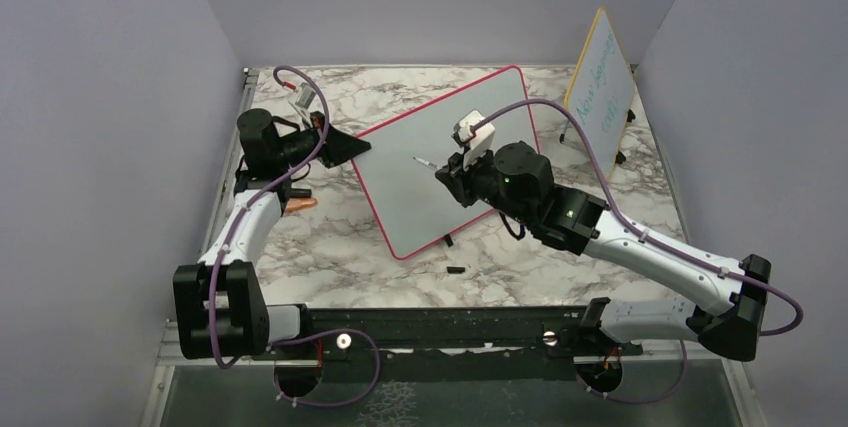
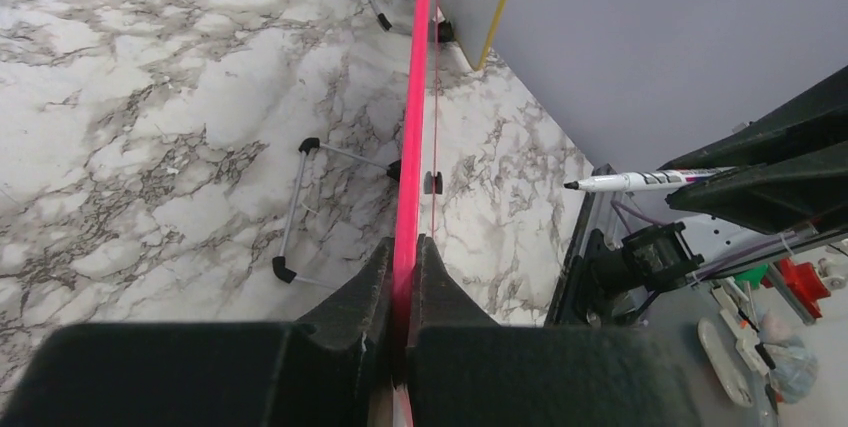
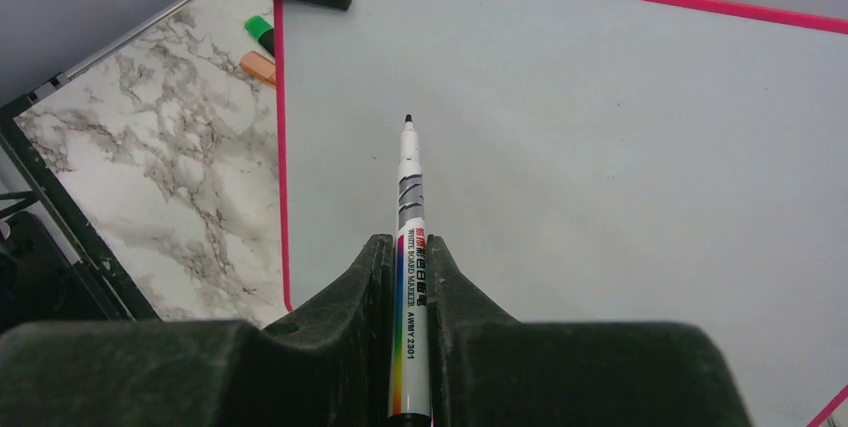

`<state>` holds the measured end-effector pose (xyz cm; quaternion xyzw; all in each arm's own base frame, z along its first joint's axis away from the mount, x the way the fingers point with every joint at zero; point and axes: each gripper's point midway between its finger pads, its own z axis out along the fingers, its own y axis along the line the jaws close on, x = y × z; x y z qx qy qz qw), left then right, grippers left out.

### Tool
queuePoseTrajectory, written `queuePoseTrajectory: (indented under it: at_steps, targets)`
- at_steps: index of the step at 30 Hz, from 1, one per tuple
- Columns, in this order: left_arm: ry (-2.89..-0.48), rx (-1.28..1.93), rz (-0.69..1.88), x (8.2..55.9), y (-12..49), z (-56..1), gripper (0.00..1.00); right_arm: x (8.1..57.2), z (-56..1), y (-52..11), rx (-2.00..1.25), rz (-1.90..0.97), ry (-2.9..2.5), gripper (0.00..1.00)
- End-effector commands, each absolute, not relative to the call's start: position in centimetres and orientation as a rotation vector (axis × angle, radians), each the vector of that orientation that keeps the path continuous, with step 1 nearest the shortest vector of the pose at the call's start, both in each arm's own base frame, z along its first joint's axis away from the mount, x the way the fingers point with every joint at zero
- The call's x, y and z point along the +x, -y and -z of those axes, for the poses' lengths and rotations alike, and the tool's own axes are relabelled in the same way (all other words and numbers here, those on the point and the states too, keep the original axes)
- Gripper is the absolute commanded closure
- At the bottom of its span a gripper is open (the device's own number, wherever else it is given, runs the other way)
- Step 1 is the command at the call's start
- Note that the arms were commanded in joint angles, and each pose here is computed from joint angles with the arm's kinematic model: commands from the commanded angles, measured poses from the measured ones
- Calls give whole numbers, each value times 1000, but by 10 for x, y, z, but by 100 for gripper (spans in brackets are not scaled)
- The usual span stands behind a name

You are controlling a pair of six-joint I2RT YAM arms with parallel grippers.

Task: Write a sentence on the whiteboard

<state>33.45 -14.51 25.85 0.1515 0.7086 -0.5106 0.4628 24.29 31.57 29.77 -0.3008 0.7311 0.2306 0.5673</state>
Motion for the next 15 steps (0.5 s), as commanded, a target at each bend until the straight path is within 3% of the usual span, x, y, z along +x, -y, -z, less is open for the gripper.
queuePoseTrajectory:
  at_steps: [1, 15]
  targets:
    - [-1750, 341, 1201, 328, 144, -250, 100, 241, -308, -316, -691, -526, -1678, 99]
    - [-1733, 348, 1127, 324, 143, -244, 100, 240, -308, -320, -724, -466, -1671, 99]
